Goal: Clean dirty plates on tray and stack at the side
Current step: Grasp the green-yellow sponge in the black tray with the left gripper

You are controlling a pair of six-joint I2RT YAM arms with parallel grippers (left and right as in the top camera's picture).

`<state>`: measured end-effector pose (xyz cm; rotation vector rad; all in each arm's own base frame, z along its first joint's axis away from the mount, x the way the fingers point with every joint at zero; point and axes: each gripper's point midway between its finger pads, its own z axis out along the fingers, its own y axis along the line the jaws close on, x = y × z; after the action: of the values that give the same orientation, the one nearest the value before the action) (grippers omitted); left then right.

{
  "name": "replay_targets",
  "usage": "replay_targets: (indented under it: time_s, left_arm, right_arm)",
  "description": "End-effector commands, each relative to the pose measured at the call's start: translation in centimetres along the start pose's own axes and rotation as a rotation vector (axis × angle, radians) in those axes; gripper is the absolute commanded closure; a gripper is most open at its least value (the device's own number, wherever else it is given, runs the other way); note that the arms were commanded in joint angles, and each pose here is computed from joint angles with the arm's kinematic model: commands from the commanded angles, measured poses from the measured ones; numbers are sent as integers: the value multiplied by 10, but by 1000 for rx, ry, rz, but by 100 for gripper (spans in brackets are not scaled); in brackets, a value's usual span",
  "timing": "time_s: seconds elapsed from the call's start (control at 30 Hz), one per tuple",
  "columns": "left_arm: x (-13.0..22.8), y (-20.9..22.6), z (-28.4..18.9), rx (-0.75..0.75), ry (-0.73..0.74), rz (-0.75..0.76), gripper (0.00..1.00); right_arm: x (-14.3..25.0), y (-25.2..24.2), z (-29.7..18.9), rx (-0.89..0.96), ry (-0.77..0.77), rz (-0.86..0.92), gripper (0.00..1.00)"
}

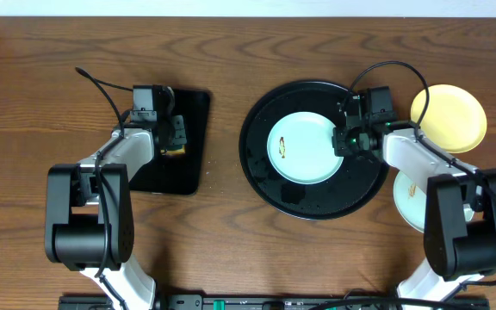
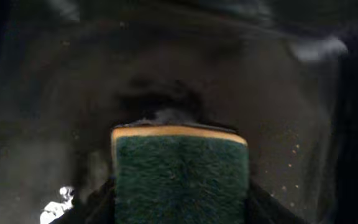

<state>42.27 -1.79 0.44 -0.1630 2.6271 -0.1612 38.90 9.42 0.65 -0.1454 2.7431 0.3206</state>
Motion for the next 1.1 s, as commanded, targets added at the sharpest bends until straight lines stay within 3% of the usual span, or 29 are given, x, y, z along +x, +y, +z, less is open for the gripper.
replay_targets:
  time_s: [0.0, 0.17, 0.53, 0.83, 1.07]
  left_arm:
    - [19, 4, 9, -7, 55, -9, 73]
    - [4, 0, -9, 1, 3, -4, 92]
    - [-37, -15, -104, 38, -179, 12, 92]
    - [-50, -24, -136, 76, -260, 31, 92]
    - [-46, -24, -136, 73, -243, 29, 93]
  right_arm:
    - [7, 6, 7, -7, 23, -14, 85]
    - [7, 6, 7, -6, 23, -14, 88]
    - [7, 6, 7, -6, 23, -15, 85]
    - [7, 6, 7, -7, 21, -16, 69]
    - [7, 6, 7, -7, 21, -16, 60]
